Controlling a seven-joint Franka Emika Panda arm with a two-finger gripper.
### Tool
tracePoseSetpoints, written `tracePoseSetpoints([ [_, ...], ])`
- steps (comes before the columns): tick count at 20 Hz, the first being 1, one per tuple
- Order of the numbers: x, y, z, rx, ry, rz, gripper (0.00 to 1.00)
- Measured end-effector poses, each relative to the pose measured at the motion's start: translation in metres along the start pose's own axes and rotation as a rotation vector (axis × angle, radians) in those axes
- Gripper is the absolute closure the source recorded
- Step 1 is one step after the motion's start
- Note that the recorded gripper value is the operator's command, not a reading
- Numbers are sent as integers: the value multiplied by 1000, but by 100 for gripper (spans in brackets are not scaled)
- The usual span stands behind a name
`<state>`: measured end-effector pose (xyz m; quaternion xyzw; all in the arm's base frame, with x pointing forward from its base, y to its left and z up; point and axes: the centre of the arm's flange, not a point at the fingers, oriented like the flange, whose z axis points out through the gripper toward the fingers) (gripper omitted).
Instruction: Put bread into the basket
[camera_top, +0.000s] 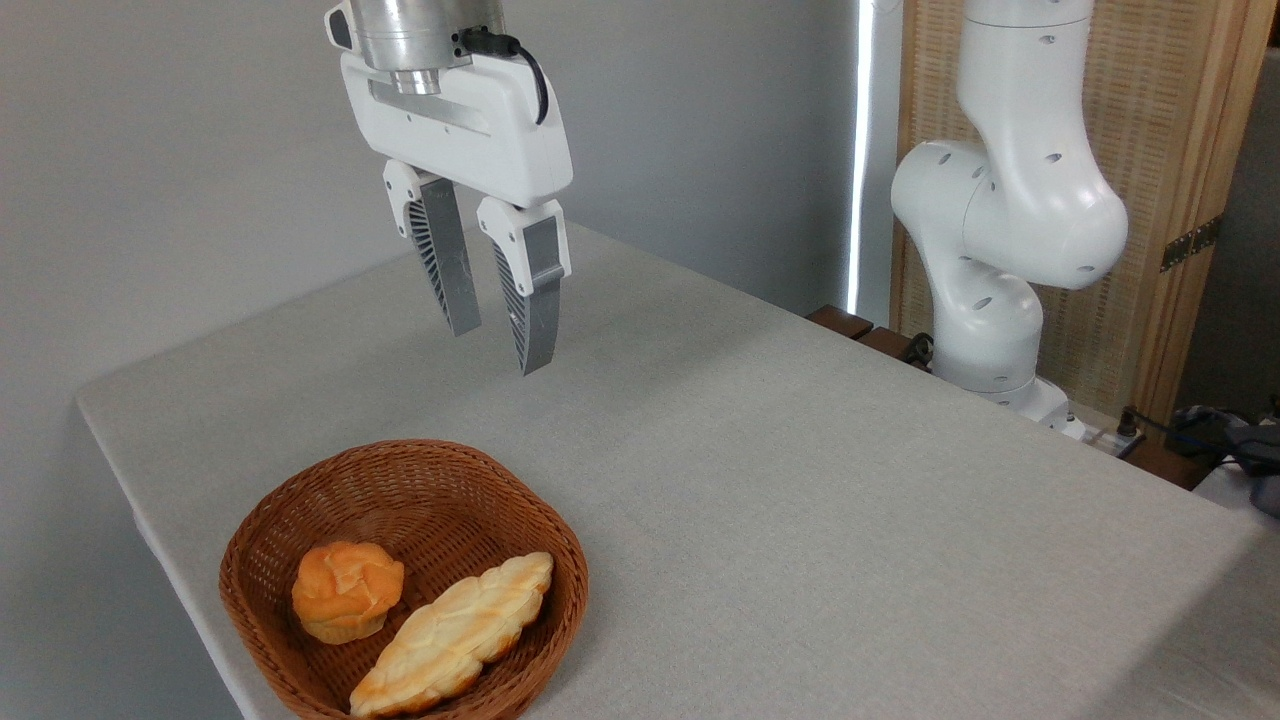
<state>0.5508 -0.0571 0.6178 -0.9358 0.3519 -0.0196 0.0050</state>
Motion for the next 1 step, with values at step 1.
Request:
tracePoseSetpoints([
  [1, 0, 0, 0, 0, 0, 0, 0],
])
